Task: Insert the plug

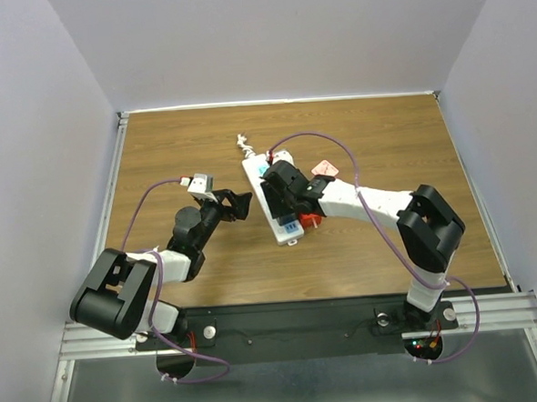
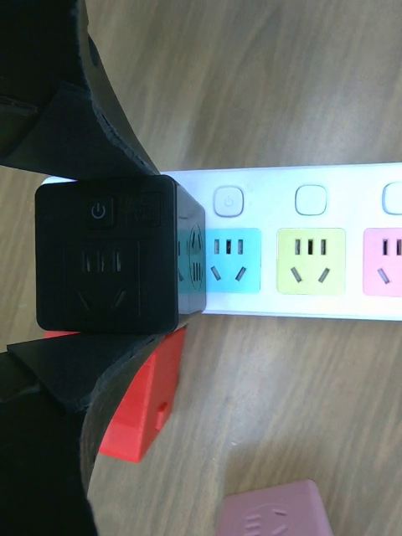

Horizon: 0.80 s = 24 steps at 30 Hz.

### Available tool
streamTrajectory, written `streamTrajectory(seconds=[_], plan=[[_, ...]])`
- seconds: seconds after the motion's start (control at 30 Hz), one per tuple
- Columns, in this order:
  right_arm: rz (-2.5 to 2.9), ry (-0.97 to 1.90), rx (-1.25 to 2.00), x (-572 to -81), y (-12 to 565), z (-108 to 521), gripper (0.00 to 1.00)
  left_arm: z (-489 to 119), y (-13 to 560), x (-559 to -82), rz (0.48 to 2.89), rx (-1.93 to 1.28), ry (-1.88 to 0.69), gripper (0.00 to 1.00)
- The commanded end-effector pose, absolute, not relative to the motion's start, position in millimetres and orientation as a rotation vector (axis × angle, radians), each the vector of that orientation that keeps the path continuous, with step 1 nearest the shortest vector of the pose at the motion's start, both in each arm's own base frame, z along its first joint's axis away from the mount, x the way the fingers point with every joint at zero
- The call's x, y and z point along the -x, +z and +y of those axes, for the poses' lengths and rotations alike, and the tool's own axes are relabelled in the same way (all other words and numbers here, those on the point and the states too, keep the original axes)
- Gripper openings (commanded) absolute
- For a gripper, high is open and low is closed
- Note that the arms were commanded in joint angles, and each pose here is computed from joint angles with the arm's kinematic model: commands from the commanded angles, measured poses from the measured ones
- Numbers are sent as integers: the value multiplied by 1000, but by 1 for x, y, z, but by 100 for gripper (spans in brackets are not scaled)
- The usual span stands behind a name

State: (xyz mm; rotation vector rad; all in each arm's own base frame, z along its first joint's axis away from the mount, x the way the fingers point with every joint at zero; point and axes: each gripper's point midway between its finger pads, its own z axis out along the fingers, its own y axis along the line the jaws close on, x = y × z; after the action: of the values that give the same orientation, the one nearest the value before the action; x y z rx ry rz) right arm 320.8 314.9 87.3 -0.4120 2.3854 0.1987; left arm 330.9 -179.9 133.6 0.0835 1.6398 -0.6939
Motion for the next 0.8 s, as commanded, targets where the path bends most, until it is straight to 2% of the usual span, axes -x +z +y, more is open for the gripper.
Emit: streamTrajectory(seconds=[0.0, 0.03, 0.07, 0.27, 0.4, 0.53, 0.77], plan=[[2310, 314, 459, -308, 134, 327, 56, -175, 154, -334, 1570, -68, -687, 92], [2299, 342, 485, -303, 136, 328, 66, -175, 154, -334, 1569, -68, -685, 92], [2249, 383, 468, -303, 155, 328, 69, -174, 155, -334, 1568, -63, -683, 92], [2140, 472, 462, -291, 184, 319, 84, -174, 155, -335, 1570, -64, -679, 92], [2111, 500, 452, -284, 189, 312, 86, -174, 154, -336, 1573, -63, -675, 92], [2073, 361, 224, -290, 189, 268, 86, -174, 155, -335, 1570, -68, -678, 92], [1977, 306, -102, -295, 180, 227, 86, -174, 162, -335, 1549, -80, -669, 92]])
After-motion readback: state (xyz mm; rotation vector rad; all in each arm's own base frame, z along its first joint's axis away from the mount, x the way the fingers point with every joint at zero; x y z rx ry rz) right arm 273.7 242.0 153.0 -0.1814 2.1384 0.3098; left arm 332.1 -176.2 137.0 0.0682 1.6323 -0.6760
